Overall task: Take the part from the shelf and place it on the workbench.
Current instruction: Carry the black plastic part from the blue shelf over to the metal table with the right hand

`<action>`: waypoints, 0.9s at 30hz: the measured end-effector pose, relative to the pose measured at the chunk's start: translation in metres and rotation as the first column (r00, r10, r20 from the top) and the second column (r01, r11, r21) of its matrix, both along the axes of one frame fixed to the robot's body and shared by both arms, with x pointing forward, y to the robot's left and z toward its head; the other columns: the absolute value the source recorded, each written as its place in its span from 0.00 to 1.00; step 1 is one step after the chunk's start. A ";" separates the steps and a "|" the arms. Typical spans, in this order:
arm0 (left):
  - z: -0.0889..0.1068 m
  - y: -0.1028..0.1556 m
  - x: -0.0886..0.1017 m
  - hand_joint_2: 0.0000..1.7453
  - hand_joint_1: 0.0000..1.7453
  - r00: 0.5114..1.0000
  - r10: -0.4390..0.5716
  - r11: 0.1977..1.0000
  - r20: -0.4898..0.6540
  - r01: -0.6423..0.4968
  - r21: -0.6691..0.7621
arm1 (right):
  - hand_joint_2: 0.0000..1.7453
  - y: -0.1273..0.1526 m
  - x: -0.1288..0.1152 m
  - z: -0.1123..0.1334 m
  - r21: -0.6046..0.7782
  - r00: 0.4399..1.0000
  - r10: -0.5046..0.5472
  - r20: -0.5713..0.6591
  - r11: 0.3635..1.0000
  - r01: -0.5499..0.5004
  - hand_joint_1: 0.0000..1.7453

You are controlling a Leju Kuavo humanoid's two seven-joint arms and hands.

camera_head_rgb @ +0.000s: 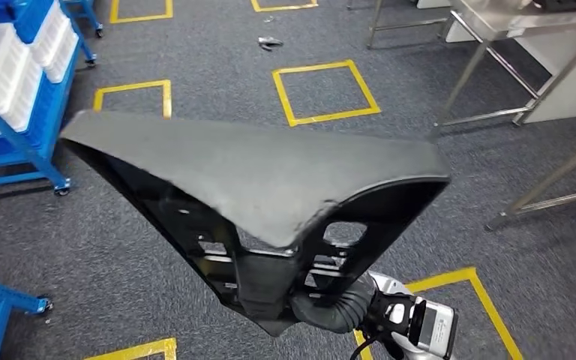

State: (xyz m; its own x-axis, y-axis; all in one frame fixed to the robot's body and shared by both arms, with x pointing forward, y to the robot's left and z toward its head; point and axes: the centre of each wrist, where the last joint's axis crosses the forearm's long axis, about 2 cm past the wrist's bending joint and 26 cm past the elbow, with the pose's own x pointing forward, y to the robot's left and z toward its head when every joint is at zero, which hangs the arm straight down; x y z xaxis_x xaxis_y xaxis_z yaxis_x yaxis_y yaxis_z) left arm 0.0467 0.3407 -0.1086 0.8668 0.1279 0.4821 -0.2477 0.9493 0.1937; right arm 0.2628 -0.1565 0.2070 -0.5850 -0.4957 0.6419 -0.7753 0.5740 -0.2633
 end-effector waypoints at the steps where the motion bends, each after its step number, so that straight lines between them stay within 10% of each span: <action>1: 0.000 0.000 0.001 1.00 0.00 1.000 -0.003 1.000 -0.002 0.003 0.000 | 1.00 -0.001 0.000 0.000 -0.001 1.000 -0.003 -0.001 1.000 0.003 0.96; 27: -0.002 -0.023 -0.001 1.00 0.00 1.000 -0.006 0.999 -0.016 0.005 -0.042 | 1.00 -0.004 0.001 -0.004 0.011 0.999 0.030 0.012 1.000 -0.030 0.96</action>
State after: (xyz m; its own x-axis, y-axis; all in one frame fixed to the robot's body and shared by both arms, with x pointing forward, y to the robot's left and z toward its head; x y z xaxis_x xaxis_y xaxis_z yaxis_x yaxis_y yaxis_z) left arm 0.0459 0.3174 -0.1103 0.8751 0.1427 0.4624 -0.2395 0.9580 0.1577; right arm 0.2637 -0.1608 0.2033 -0.5776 -0.5198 0.6295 -0.7889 0.5538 -0.2665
